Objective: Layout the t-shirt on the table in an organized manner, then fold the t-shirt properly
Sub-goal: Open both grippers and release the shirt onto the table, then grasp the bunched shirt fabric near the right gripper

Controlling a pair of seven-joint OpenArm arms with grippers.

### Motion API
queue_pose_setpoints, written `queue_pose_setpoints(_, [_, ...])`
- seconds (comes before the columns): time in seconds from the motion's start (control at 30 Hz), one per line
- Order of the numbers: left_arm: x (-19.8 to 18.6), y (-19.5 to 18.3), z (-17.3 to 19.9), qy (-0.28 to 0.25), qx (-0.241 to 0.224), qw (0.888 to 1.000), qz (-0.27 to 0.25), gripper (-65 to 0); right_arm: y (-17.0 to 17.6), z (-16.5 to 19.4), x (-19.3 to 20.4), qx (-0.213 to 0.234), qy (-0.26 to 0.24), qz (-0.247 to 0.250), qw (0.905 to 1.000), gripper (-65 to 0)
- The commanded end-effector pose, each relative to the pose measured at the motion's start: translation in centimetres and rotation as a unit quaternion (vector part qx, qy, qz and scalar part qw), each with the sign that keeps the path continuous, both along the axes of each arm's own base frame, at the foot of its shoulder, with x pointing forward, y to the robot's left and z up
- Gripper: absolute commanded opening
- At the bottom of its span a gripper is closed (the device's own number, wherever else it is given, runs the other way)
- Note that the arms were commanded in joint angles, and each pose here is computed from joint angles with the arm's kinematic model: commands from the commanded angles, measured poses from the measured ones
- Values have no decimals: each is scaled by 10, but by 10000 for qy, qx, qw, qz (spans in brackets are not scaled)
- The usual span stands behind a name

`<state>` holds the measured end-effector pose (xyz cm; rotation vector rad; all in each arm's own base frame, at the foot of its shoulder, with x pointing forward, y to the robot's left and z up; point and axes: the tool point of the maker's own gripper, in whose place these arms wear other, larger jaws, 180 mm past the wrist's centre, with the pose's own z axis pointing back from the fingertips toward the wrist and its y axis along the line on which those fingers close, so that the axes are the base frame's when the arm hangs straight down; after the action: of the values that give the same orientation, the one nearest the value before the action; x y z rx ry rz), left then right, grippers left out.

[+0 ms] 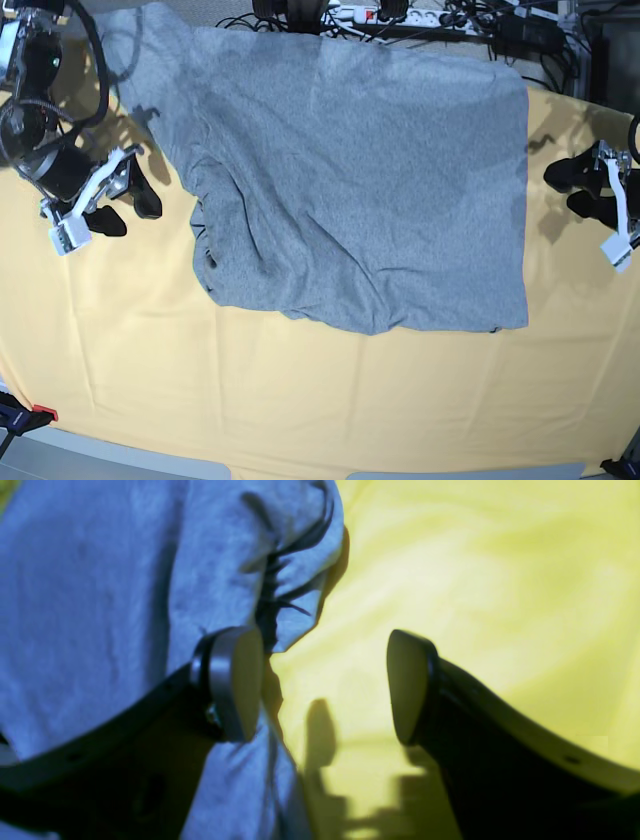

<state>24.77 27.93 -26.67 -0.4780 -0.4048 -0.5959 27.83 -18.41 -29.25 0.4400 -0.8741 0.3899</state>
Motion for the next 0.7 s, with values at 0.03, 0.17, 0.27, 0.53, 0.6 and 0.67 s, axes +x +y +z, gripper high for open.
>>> queue_pose_setpoints(0.03, [8,2,14,-215,-16,9998,-5,-192,-2,2,7,367,66,102,9993,-246])
queue_pose_setpoints(0.17, [8,1,14,-215,-18,9998,-5,-192,-5,-20,6,1129,763,143,9906,-246])
queue_pose_setpoints(0.27, [8,1,14,-215,-18,9998,-5,-192,-1,-26,2,1715,1069,262,9790,-246])
queue_pose_setpoints(0.53, [8,1,14,-214,-18,9998,-3,-192,19,-62,-11,1991,1713,372,9642,-246])
queue_pose_setpoints(0.6, [8,1,14,-216,-18,9998,-3,-192,32,-66,-15,2032,1805,530,9609,-246])
queue_pose_setpoints(0.67, [8,1,14,-214,-18,9998,-3,-192,45,-70,-19,2046,1903,704,9576,-246])
